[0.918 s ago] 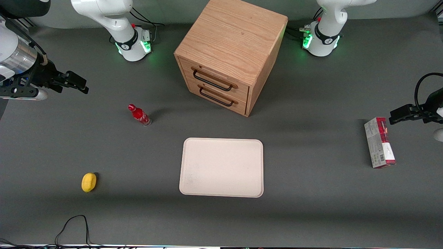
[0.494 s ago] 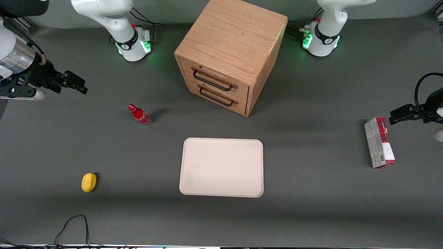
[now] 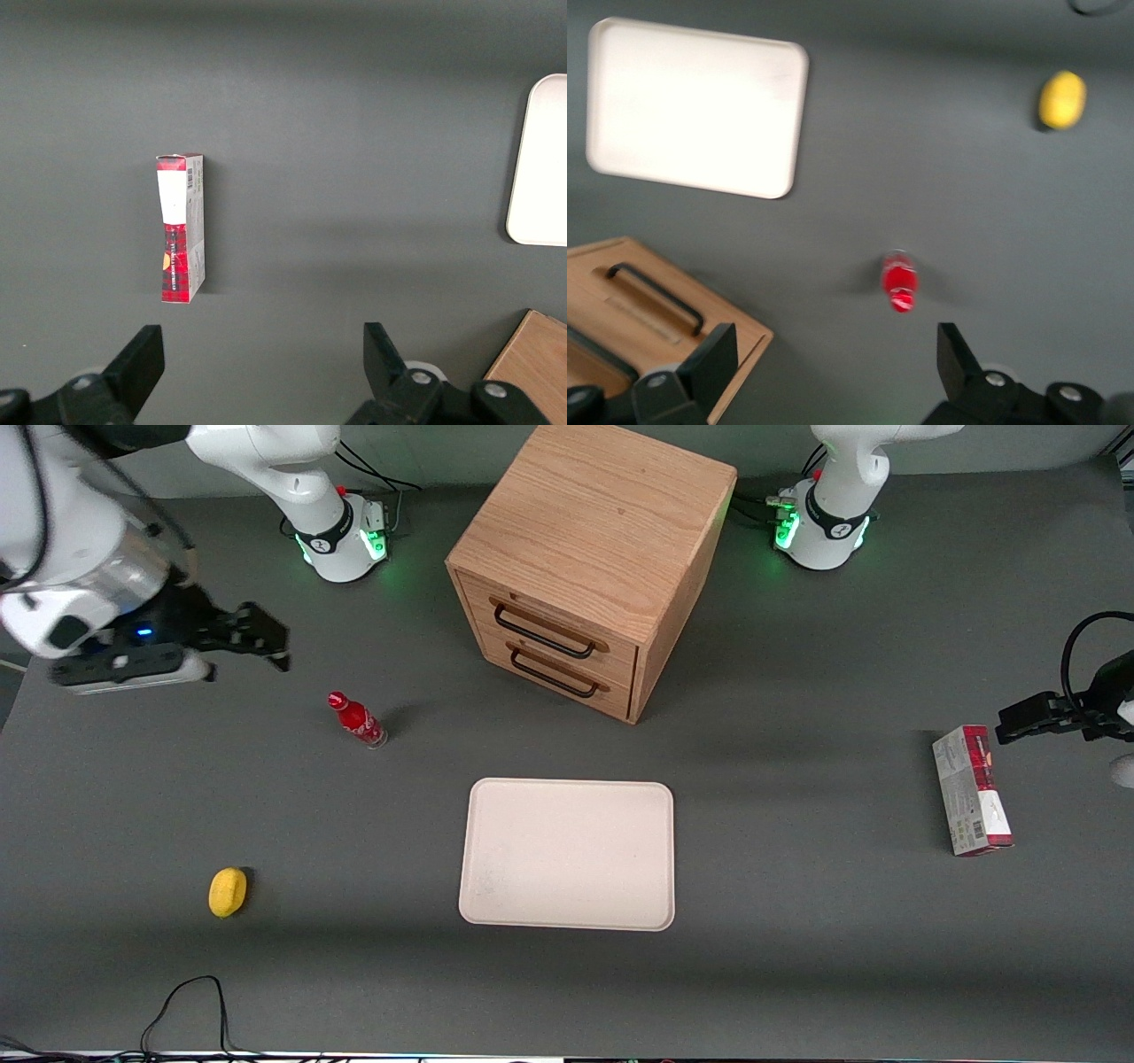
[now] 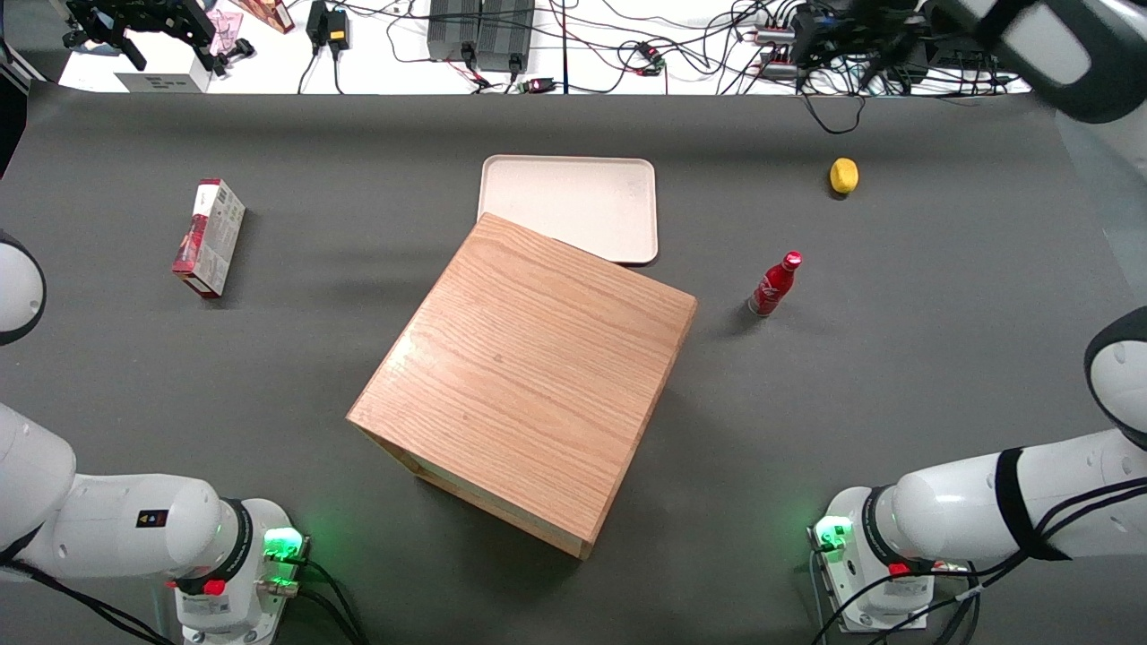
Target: Open upper drawer
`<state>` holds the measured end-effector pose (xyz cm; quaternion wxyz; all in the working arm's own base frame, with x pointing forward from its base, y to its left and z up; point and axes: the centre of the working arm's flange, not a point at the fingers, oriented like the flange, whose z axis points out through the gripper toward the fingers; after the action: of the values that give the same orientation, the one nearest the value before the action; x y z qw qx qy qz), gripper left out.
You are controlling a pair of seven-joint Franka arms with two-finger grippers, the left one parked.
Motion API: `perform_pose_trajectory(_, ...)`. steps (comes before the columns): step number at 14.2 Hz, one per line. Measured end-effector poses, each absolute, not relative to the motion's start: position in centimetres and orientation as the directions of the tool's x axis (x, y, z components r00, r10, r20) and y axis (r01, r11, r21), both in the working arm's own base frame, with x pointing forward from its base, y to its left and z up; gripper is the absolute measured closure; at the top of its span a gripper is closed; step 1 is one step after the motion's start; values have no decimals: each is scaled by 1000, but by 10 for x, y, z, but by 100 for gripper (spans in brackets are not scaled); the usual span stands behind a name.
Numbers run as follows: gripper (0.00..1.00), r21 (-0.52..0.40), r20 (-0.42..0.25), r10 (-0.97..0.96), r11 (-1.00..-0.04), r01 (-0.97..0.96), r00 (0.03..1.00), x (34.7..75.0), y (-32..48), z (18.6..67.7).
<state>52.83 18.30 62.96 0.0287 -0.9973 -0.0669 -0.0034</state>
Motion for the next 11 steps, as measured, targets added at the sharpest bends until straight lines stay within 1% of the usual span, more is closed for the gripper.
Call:
perform_pose_trajectory(3, 0, -76, 11, 277, -958, 277, 961, 508, 258, 632)
perform_pose_trajectory(6, 0, -120, 9, 448, -887, 445, 894, 472, 344, 630)
perform_pose_trajectory(9, 0, -168, -23, 586, -801, 574, 810, 438, 403, 613)
perform_pose_trajectory(11, 0, -204, -54, 668, -735, 647, 742, 430, 422, 594)
